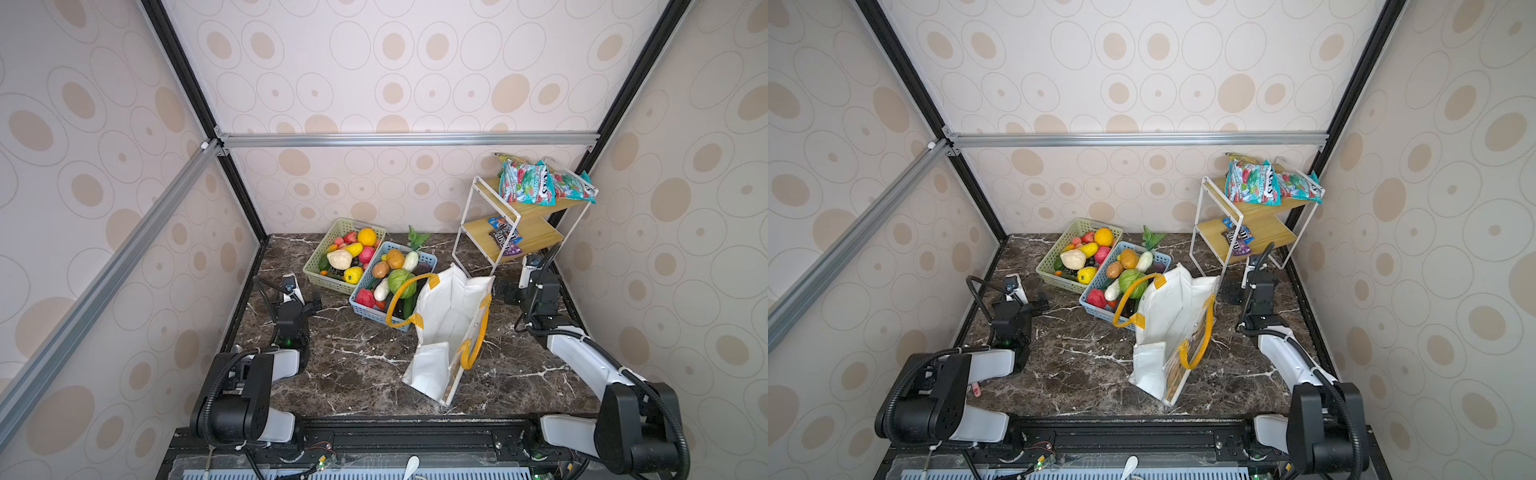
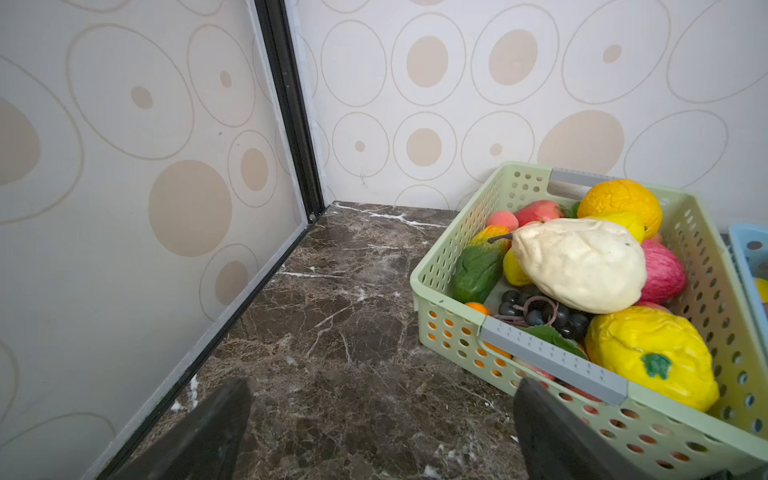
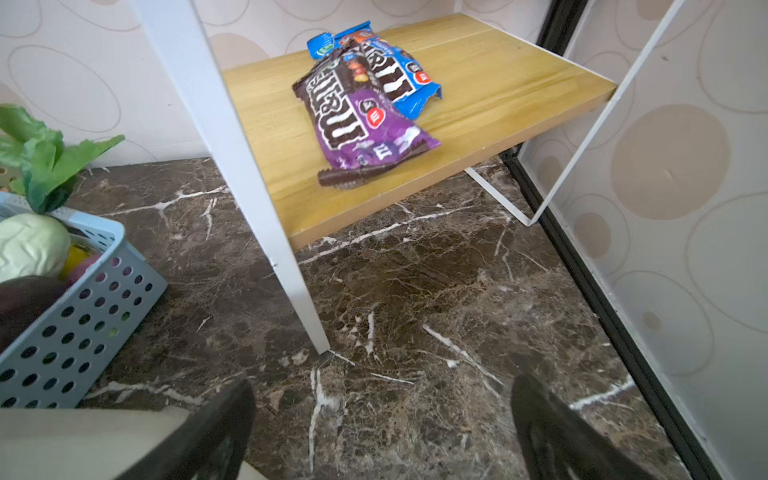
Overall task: Place the food into the grocery bag and tie it
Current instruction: 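Reach the left gripper over the blue basket while the right approaches the bag handle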
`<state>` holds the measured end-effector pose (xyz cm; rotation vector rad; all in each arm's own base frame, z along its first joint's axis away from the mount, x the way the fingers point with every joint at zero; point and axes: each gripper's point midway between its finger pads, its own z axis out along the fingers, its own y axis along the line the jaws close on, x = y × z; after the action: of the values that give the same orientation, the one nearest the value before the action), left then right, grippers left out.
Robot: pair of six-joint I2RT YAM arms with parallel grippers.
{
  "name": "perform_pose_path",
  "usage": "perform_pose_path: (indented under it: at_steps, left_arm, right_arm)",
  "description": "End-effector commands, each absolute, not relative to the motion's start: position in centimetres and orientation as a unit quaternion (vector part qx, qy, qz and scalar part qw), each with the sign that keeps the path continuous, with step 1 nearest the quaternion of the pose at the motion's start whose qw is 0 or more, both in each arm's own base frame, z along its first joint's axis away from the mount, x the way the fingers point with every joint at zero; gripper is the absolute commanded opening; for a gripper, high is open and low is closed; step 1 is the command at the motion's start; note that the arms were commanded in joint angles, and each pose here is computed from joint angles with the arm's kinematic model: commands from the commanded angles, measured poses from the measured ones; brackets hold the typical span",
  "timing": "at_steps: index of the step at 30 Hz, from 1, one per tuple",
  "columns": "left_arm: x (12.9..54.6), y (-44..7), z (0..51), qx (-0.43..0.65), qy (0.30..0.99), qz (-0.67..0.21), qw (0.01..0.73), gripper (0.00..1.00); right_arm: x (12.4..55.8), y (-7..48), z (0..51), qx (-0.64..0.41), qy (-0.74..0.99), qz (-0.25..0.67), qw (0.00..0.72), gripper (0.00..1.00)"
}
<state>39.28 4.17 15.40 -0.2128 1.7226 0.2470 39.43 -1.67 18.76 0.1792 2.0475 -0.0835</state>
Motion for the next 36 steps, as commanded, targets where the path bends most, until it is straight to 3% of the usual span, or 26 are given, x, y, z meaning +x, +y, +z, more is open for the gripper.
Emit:
perform_pose_path:
  at_steps: [1, 9, 20, 24, 36]
  left_arm:
    - [40.1, 3.4, 16.4, -0.092, 0.765, 0.083, 0.632, 0.99]
    - [41.7, 0.1, 21.3, -0.067, 0.777, 0.076, 0.622, 0.99]
    - [42.7, -9.0, 25.2, -0.010, 0.831, 0.010, 0.557, 0.96]
    - [42.4, -11.8, 26.6, -0.008, 0.832, -0.028, 0.554, 0.94]
    - [42.3, -18.1, 27.2, 0.028, 0.853, -0.077, 0.516, 0.93]
  right_arm:
    - [36.1, -2.5, 17.3, 0.117, 0.893, -0.045, 0.433, 0.98]
    - [34.1, -1.7, 20.0, 0.137, 0.913, -0.015, 0.384, 0.93]
    - [32.4, 3.9, 24.7, 0.103, 0.915, 0.053, 0.386, 0.82]
    - [31.6, 6.0, 25.1, 0.094, 0.920, 0.066, 0.376, 0.73]
    - [28.7, 8.5, 24.2, 0.090, 0.933, 0.063, 0.342, 0.62]
